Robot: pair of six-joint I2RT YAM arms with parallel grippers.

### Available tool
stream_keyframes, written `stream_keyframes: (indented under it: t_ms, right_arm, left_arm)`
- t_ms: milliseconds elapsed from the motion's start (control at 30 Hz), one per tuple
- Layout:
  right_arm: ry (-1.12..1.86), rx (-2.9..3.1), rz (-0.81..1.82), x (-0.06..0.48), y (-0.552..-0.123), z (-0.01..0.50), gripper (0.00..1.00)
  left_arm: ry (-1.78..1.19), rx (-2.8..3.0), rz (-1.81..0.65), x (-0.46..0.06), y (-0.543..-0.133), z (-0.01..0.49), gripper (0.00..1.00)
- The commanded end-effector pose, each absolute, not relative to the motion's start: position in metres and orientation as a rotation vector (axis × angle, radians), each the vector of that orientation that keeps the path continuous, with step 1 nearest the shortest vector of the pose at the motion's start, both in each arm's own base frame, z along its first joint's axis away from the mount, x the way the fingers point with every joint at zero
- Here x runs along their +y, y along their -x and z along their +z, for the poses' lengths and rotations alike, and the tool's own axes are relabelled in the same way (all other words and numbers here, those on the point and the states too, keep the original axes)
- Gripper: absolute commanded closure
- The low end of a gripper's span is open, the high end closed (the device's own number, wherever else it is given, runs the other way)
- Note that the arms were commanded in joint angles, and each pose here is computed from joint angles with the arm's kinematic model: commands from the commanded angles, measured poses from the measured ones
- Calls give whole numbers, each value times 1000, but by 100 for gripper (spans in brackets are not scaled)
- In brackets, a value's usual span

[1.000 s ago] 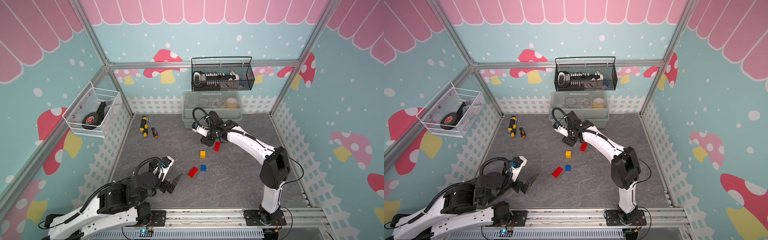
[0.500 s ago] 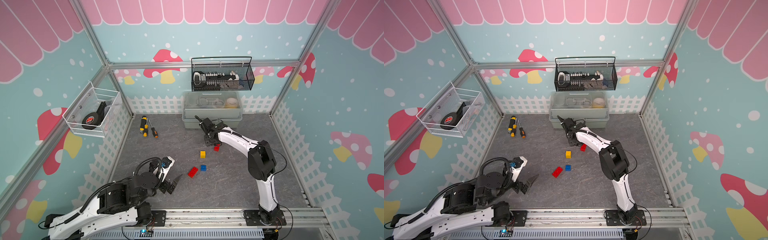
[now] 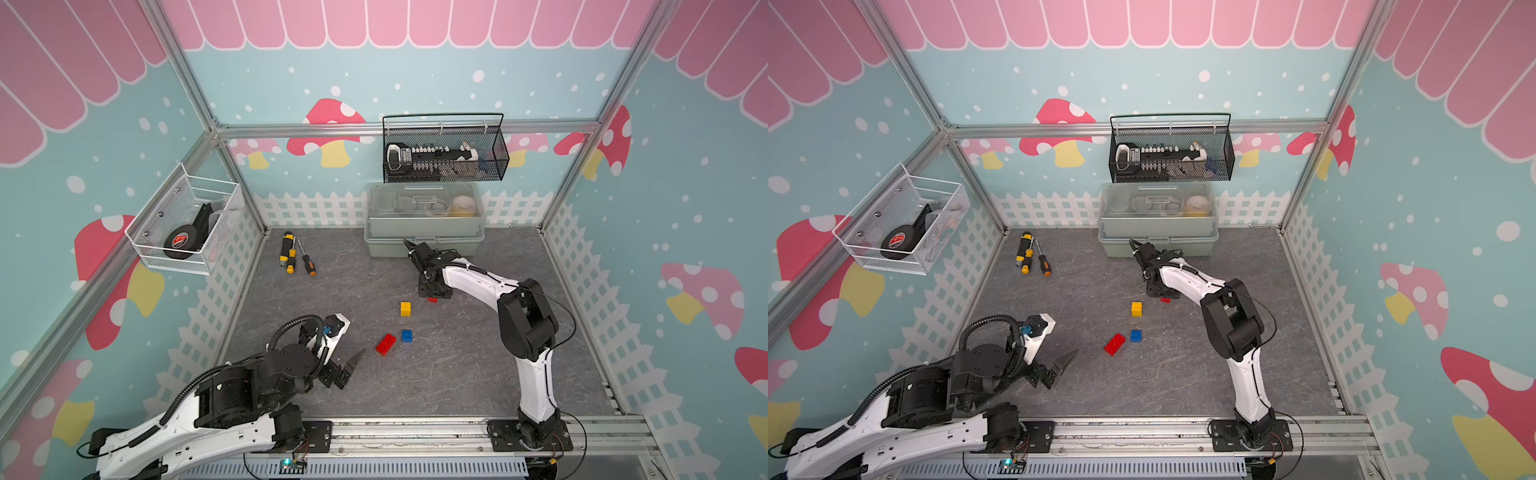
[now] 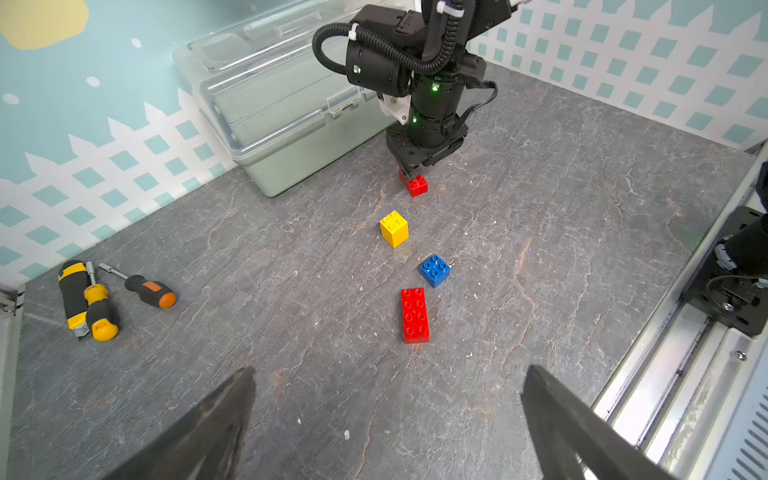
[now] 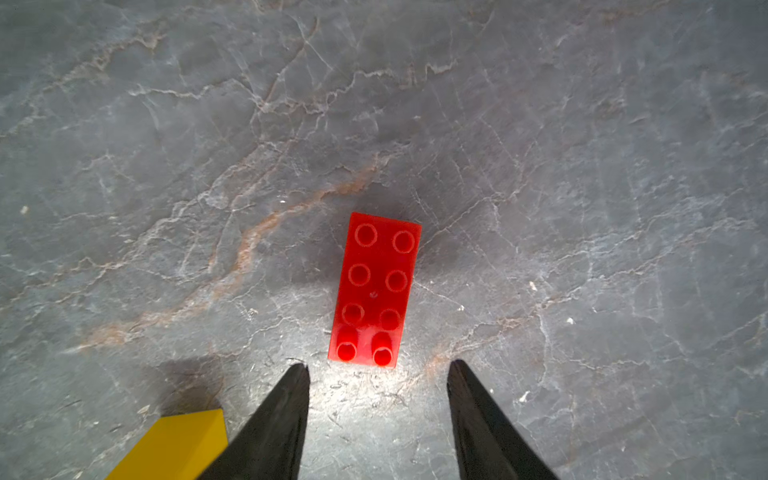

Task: Assemble the letter f with lego
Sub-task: Pick up the lego brick from the center of the board.

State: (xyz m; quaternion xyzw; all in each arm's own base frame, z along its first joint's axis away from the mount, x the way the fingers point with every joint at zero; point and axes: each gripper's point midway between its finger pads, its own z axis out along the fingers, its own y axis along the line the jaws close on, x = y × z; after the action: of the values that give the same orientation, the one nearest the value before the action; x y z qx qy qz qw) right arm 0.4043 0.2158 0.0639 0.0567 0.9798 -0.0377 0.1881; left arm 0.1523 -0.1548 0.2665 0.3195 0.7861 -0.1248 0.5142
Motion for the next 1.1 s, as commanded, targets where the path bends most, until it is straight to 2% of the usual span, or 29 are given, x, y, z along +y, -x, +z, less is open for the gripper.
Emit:
stream_keyframes:
  t_ms: [0,467,1067]
  right_arm:
    - [-236,2759,-83,219,-403,57,43]
    - [-293,2771,-68,219,-408,33,45]
    - [-326,2714,-113,204,-421,37,50]
  left_arm:
    - [-801,1877,-307,-154,-149,271,1]
    - [-801,1876,-308,-154,-148,271,1]
    - [-803,1876,-306,-154,-148,271,1]
